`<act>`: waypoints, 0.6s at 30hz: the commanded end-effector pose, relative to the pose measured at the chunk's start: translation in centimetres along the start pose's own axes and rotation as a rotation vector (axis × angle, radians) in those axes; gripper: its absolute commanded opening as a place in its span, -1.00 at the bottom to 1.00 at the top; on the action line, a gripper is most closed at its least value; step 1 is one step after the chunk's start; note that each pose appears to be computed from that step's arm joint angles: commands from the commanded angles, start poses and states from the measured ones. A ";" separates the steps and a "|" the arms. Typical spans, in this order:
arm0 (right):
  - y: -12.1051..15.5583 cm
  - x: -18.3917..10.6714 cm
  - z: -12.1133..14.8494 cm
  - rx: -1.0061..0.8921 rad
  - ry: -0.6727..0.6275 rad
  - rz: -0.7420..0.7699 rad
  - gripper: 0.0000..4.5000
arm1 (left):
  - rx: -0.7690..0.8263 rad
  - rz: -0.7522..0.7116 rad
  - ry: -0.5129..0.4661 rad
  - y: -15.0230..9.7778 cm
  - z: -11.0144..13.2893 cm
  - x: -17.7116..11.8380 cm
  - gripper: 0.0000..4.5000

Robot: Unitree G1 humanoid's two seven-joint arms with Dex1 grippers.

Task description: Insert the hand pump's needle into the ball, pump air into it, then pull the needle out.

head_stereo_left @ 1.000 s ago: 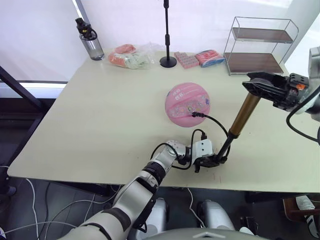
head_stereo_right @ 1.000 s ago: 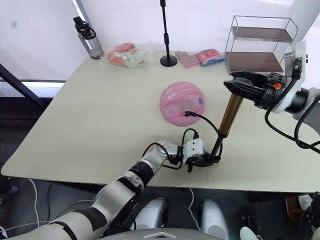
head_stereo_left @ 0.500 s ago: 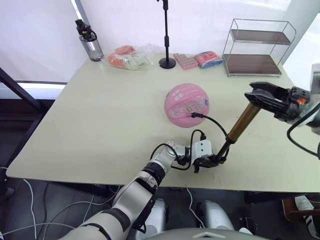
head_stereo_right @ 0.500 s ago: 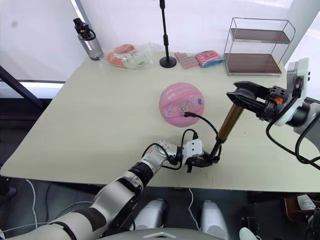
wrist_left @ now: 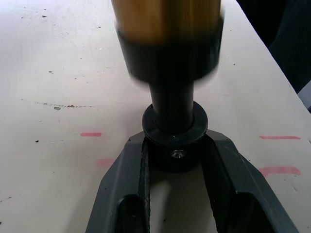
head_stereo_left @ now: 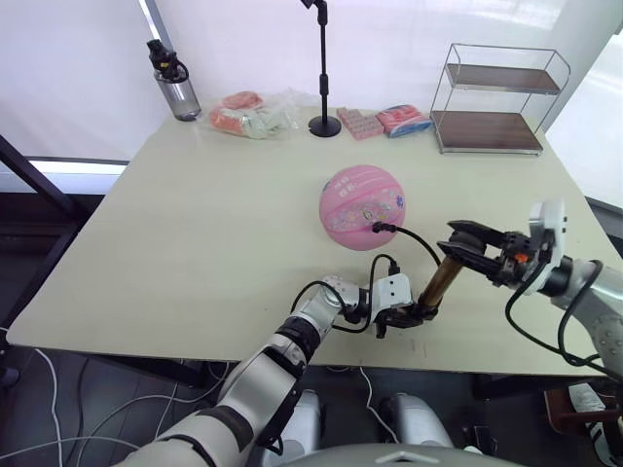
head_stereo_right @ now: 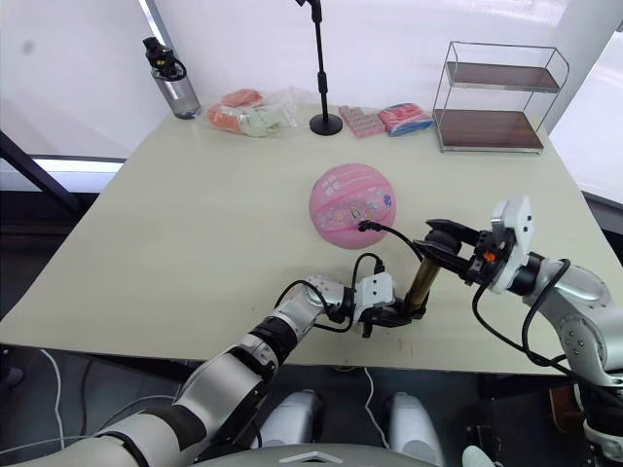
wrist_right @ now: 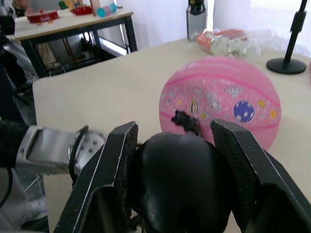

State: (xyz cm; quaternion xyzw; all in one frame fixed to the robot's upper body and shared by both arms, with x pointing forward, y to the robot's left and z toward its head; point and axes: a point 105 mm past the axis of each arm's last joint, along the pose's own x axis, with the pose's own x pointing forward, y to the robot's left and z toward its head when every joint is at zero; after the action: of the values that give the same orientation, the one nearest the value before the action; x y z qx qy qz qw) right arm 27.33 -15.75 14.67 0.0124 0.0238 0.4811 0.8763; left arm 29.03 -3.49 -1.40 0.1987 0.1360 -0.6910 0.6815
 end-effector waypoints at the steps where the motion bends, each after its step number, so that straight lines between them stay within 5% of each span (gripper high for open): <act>1: 0.4 0.0 -4.7 0.095 0.119 -0.014 -0.15 | -0.216 -0.100 0.306 -4.8 -9.3 -1.7 -0.54; 7: 0.3 0.0 -4.3 0.065 0.110 -0.019 -0.15 | -0.216 -0.102 0.302 -4.9 -9.3 -1.6 -0.54; 18: 0.5 0.3 5.6 -0.094 -0.087 0.051 -0.15 | -0.222 -0.101 0.300 -5.0 -9.3 -1.4 -0.54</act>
State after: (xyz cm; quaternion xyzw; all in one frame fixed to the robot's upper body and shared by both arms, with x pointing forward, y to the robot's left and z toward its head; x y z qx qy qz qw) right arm 27.78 -15.28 16.21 0.0054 0.0251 0.4920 0.8702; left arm 29.12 -3.64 -1.13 0.1972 0.1302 -0.6915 0.6826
